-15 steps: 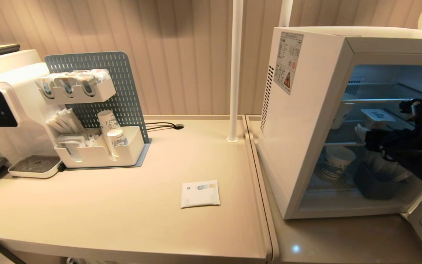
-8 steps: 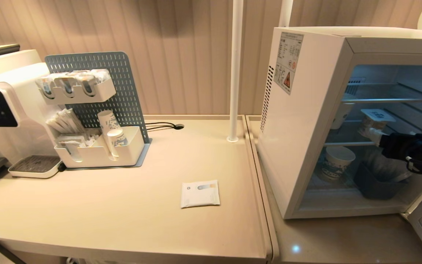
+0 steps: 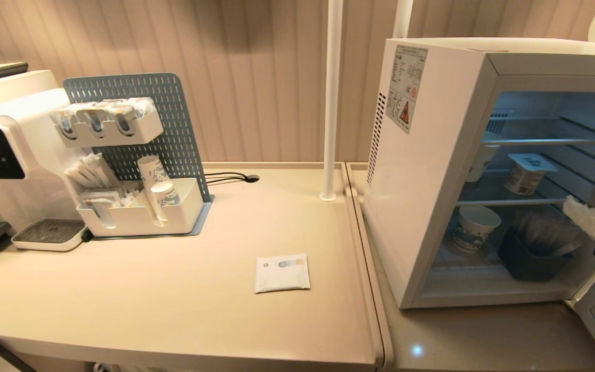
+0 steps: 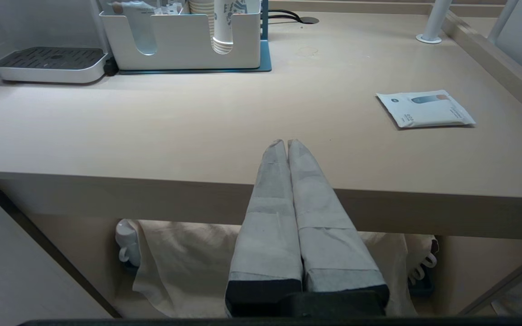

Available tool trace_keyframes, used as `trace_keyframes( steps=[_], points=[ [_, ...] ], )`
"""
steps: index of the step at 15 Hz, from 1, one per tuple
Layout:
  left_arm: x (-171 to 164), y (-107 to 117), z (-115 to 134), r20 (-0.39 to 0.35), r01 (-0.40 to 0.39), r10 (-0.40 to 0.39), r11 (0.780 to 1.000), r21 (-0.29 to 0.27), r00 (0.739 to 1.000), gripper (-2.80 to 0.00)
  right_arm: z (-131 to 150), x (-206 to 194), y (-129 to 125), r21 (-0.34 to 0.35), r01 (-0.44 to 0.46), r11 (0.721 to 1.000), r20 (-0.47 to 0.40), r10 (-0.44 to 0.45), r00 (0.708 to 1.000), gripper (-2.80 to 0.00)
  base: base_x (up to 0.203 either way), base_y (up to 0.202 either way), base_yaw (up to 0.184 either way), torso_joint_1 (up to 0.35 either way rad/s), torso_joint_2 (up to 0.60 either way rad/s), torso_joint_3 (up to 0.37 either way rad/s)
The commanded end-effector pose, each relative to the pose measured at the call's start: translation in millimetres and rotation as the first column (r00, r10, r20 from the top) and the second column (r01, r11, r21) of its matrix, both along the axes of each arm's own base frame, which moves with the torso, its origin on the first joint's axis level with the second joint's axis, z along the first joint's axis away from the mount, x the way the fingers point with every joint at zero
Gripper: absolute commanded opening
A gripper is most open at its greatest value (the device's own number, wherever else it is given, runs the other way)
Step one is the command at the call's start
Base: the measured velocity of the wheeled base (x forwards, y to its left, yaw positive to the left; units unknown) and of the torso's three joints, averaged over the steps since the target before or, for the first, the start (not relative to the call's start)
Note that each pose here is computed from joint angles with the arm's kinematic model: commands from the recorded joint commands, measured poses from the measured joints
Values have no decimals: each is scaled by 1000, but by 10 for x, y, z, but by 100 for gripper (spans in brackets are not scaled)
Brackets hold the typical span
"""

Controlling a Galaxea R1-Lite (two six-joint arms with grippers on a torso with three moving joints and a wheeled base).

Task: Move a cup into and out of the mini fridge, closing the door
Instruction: Close the freezer door

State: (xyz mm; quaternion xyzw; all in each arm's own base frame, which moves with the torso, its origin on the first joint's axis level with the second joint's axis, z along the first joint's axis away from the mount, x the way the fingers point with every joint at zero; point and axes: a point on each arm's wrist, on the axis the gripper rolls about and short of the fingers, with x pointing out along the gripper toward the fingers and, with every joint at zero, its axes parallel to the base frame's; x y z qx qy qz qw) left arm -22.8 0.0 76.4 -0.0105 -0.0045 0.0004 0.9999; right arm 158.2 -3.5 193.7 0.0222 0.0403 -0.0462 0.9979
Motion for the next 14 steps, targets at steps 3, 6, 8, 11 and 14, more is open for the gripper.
trace_keyframes(
  steps=[3,6,8,11,14],
  points=[
    [2,0,-4,-3,-1,1,1000,-1,1000,-280,151,-860,80,-2,-112,994,126,112,986,-280,0,0,0,0,0,0],
    [2,0,-4,-3,-1,1,1000,-1,1000,-280,-24,-1350,77,-20,-270,963,111,270,956,-280,0,0,0,0,0,0],
    [2,0,-2,-2,-1,1,1000,-1,1000,-280,-184,-1554,60,-42,-335,941,117,338,934,-280,0,0,0,0,0,0],
    [2,0,-4,-3,-1,1,1000,-1,1000,-280,-415,-1662,37,-48,-319,946,77,322,944,-280,0,0,0,0,0,0],
    [2,0,-4,-3,-1,1,1000,-2,1000,-280,-632,-1588,24,-93,-212,973,73,219,973,-280,0,0,0,0,0,0]
  ],
)
